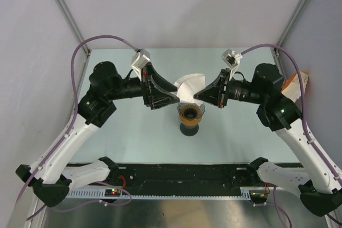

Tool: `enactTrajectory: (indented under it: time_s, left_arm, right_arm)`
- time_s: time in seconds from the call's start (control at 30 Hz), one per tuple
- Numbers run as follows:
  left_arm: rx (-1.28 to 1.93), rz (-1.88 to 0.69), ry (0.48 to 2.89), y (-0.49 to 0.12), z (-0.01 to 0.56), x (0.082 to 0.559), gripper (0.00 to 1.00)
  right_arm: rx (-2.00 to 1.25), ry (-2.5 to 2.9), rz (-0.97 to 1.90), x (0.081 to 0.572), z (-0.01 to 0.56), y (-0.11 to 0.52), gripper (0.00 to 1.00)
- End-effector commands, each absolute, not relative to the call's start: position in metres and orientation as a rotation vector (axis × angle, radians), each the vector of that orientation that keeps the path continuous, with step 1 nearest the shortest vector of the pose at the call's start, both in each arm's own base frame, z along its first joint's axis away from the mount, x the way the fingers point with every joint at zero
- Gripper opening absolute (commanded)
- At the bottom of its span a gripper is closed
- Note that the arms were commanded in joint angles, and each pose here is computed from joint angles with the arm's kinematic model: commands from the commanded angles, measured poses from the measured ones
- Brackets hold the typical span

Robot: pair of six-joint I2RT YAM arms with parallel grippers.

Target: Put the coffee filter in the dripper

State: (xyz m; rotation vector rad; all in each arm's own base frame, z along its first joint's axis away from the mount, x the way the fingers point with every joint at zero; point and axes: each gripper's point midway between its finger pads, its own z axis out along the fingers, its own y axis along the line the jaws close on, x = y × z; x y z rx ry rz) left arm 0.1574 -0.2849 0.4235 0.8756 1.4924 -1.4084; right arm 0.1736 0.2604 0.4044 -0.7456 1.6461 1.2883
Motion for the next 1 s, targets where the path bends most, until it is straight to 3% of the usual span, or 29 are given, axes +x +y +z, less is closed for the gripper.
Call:
enactTrajectory:
  time_s: [0.0,0.13,0.3,0.37,0.47,0.5,0.57,0.67,0.77,0.87,0.97]
  left_arm:
    - [0.894,-1.466,1.448,-0.291,0.444,0.147,0.65]
    - [0.885,-1.497,1.483,-0.297,0.440,0.147,0.60]
    - [0.893,-1.534,1.506,-0.301,0.438,0.145,0.46]
    - [0.908,-1.541,1.501,-0.302,0.438,0.142,0.36]
    - [0.928,-1.544,1.488,-0.303,0.439,0.141,0.09]
    - [0.933,-1.549,1.486,-0.303,0.441,0.140,0.05]
    - [0.932,-1.557,1.481,-0.303,0.445,0.140,0.01]
    - [0.927,-1.573,1.480,-0.303,0.451,0.139,0.00]
    - [0.915,-1.584,1.486,-0.302,0.455,0.139,0.00]
    - [0.894,-1.606,1.493,-0.302,0.458,0.141,0.00]
    - [0.880,-1.629,1.471,-0.301,0.464,0.142,0.00]
  right_arm:
    - [-0.778,1.602,1.278,0.171,0.410,0.263,0.00]
    - [-0.779,1.598,1.278,0.170,0.410,0.264,0.00]
    - [-0.775,1.605,1.271,0.172,0.409,0.264,0.00]
    - [-0.773,1.604,1.270,0.173,0.409,0.265,0.00]
    - [-0.782,1.601,1.276,0.172,0.409,0.265,0.00]
    - [-0.791,1.602,1.282,0.170,0.408,0.265,0.00]
    - [-0.806,1.602,1.290,0.167,0.408,0.264,0.12]
    - [-0.834,1.609,1.298,0.162,0.404,0.260,0.43]
    - [-0.868,1.613,1.287,0.157,0.399,0.256,0.62]
    - [-0.900,1.605,1.282,0.153,0.395,0.254,0.67]
    - [-0.917,1.585,1.288,0.150,0.394,0.253,0.60]
